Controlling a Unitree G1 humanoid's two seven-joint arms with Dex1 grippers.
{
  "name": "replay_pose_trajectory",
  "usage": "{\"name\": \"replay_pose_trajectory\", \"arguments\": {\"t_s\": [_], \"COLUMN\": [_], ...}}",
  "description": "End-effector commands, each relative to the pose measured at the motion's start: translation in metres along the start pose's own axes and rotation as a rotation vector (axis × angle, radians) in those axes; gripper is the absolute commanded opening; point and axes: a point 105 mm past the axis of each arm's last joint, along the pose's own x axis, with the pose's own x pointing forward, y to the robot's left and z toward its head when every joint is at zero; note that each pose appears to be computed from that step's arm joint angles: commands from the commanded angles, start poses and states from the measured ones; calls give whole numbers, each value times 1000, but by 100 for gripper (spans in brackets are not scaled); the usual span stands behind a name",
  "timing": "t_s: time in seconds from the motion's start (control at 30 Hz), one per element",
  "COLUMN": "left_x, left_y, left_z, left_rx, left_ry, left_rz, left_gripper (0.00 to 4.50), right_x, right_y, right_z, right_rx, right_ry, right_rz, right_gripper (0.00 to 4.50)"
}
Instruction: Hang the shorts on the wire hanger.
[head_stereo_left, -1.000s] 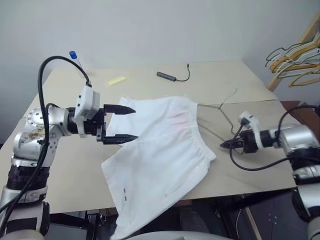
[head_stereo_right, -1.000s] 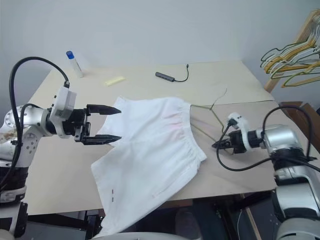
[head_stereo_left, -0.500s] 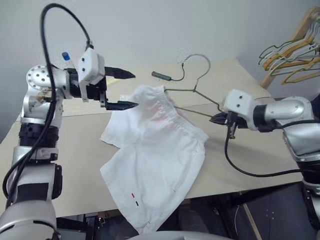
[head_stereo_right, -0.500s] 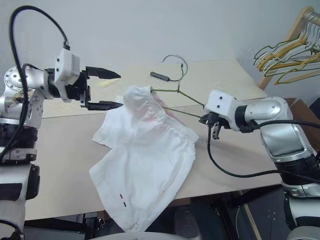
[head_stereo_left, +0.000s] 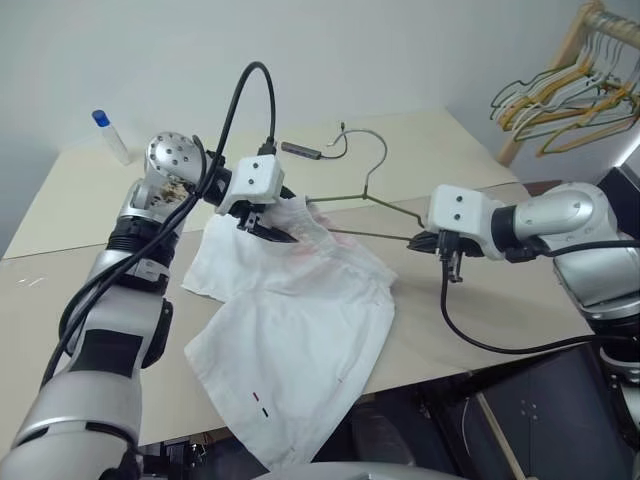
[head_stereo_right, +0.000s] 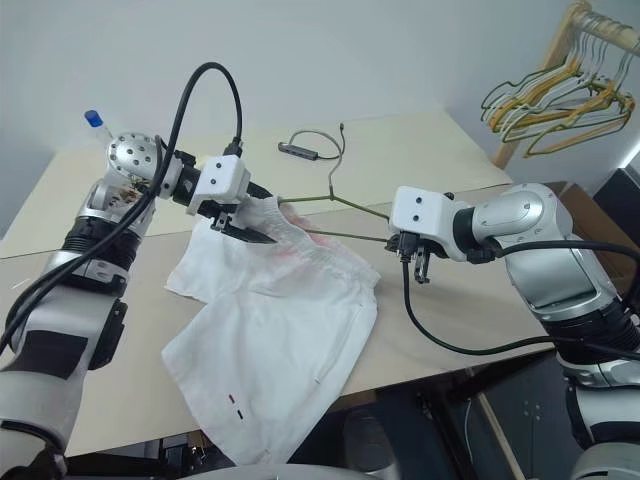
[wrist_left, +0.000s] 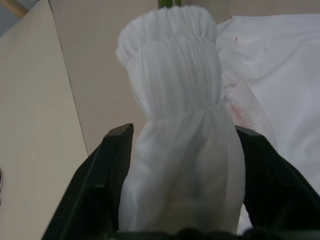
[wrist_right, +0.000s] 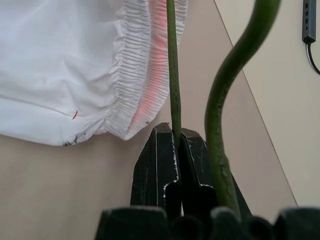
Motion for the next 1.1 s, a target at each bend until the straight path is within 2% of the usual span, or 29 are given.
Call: {"name": "replay_pose_trajectory", "arguments": {"t_s": [0.03,0.23,0.4,0.43,0.53,0.67,0.83,0.97,1.1], "left_x": [-7,-4,-2,-2,-7,-19,-29,-31,-29], "left_y": [6,4,7,8,9,7,4,5,4], "left_z": [6,6,7,7,7,0,-7,-7,-5], "left_rx": [33,15,-14,-26,-59,-133,-187,-201,-210], "left_ry": [2,-17,-36,-47,-71,-88,-92,-96,-107], "left_rz": [11,-9,26,30,54,102,155,181,184], "left_gripper": [189,9,4,0,0,0,0,0,0], "right_x": [-11,-14,-15,-16,-30,-64,-79,-57,-7], "right_y": [-6,-6,-5,-6,-16,-36,-16,13,37], "right_z": [19,25,28,26,10,-35,-80,-83,-62], "right_rx": [-34,-26,-23,-18,57,248,489,634,769], "right_ry": [-45,-65,-89,-85,-60,6,-7,-142,-326], "right_rz": [-22,-11,-15,-24,-99,-302,-382,-336,-254], "right_gripper": [0,0,0,58,151,286,448,448,448]}}
